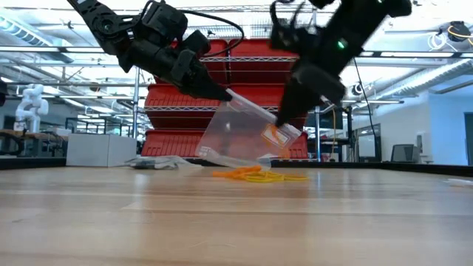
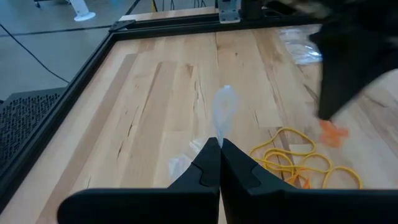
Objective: Sort rubber bands
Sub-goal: Put the orange rubber band into the top right transparent zip bag
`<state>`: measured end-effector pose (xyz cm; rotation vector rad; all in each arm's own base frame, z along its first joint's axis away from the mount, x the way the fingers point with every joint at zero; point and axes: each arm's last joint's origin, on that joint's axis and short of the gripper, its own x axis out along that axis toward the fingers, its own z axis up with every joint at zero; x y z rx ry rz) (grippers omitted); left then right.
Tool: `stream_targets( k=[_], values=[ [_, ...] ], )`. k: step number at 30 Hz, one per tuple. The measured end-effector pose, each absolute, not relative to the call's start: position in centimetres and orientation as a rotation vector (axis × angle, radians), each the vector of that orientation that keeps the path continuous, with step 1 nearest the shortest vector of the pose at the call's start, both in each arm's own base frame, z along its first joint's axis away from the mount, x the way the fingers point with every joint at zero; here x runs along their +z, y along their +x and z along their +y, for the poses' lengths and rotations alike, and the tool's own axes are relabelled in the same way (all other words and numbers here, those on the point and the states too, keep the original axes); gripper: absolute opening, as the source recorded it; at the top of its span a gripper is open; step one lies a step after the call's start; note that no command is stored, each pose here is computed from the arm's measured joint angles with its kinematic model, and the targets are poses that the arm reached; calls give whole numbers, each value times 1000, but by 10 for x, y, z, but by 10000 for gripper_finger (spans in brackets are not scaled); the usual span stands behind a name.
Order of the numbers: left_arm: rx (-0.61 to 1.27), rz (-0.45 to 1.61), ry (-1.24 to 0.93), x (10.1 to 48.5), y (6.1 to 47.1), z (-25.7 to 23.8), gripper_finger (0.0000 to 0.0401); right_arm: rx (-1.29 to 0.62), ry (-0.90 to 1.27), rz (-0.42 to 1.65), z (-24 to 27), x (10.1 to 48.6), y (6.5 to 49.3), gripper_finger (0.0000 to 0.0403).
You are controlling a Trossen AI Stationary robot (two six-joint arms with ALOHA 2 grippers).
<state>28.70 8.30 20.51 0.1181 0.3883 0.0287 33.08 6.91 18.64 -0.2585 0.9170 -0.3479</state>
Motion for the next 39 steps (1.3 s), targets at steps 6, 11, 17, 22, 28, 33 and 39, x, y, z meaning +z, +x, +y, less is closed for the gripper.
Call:
stream_targets(
  k=[6,11,17,22,28,33,39],
  values=[
    [29,388,118,205,287,83,0,-388,-258,941,73,177,321,0],
    [29,388,118,205,287,83,0,-447,-315,858,71,201,323,0],
    [29,388,118,205,287,83,0,-547,-485,778,66,233,322,0],
    [29,388,118,205,287,83,0,-576,-571,791,55,246,323,0],
    [29,388,118,205,287,83,0,-598,-628,840,39,247,325,0],
    [29,388,118,205,287,83,0,-634,-693,865,32,247,325,0],
    [29,388,118,205,287,83,0,-629,-703,874,30,247,325,0]
  ],
)
